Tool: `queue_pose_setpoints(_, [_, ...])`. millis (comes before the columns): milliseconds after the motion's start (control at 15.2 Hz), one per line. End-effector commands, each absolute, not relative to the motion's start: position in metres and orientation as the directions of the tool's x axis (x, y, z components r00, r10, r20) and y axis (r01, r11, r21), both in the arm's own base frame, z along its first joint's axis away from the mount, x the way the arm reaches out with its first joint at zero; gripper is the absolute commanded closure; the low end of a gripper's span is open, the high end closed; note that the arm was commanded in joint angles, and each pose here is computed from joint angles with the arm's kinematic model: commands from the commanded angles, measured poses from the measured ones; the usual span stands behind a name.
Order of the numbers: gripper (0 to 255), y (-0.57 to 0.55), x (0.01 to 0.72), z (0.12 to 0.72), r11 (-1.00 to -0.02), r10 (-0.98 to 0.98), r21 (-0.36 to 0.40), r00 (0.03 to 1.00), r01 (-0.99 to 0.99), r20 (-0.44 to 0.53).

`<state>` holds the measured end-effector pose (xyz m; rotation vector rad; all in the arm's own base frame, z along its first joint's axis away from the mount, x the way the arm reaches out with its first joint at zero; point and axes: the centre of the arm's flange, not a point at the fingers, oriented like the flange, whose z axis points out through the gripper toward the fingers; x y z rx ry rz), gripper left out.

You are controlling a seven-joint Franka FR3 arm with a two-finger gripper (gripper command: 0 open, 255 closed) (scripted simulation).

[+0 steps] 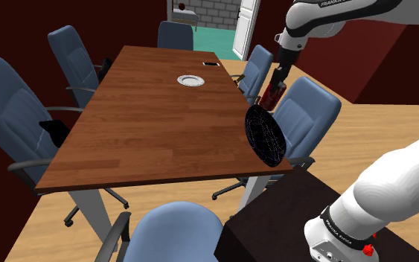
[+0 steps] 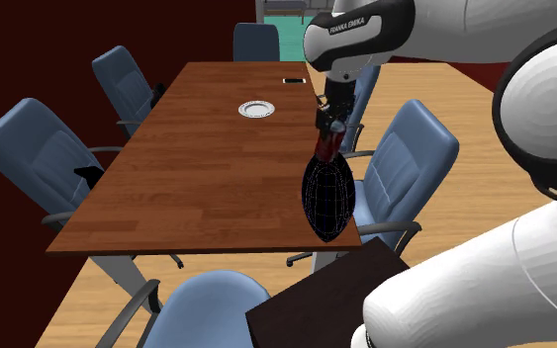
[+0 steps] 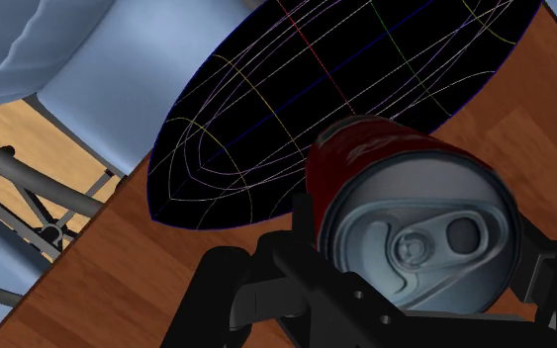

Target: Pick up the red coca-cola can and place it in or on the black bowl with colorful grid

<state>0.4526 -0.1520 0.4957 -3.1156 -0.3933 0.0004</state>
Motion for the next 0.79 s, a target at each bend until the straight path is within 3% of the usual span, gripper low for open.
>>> queue_pose_setpoints(0, [255, -0.163, 0.44, 0.493, -0.968, 0.25, -0.001, 0.968, 0.25, 0.0])
queue_pose_setpoints(726, [255, -0.163, 0.44, 0.434, -0.968, 0.25, -0.001, 0.968, 0.25, 0.0])
